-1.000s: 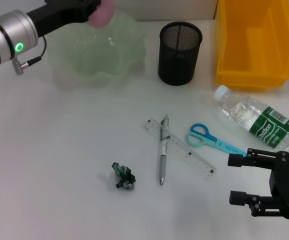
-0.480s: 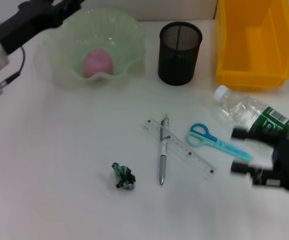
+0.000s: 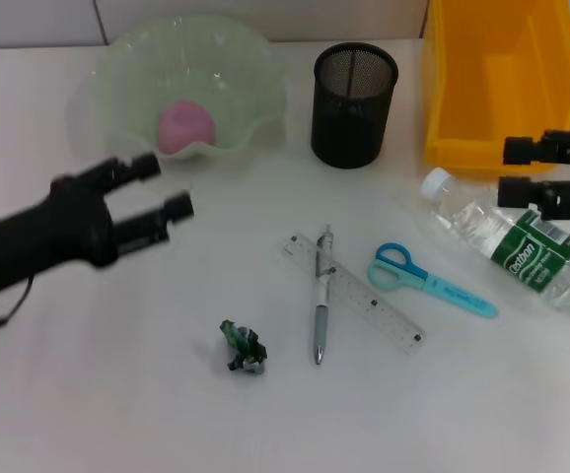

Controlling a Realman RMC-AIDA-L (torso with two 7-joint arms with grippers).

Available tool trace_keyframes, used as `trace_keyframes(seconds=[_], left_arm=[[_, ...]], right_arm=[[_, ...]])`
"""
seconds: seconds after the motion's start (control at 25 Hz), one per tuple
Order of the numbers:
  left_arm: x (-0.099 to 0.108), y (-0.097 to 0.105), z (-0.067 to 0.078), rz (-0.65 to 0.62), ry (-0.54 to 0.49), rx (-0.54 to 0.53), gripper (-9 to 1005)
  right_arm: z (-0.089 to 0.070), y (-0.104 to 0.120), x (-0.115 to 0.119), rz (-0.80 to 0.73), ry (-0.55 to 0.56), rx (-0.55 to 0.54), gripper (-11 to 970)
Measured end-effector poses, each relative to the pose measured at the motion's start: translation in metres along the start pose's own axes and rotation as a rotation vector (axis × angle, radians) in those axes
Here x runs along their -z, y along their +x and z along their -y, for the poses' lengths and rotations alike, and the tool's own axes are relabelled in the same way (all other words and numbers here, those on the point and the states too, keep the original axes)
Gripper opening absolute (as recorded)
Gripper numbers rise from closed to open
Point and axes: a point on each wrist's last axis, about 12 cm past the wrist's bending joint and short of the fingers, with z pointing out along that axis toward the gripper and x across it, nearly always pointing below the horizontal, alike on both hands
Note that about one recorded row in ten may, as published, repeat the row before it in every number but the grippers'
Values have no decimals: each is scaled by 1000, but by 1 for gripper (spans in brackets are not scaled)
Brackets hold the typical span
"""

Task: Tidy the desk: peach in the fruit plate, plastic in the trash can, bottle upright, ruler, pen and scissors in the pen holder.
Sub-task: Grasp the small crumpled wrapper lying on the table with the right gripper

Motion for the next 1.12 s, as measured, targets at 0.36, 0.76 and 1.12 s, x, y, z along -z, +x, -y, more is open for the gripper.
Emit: trace_keyframes(seconds=[0.36, 0.76, 1.12], left_arm=[[14, 8, 12, -6, 53, 22, 799], [12, 5, 12, -7, 62, 15, 798], [22, 2, 6, -19, 36, 12, 798]], right_arm=[[-28, -80, -59, -629, 137, 208, 760], [-42, -71, -134, -805, 25, 352, 760], [-42, -47, -174, -696, -150, 363, 760]])
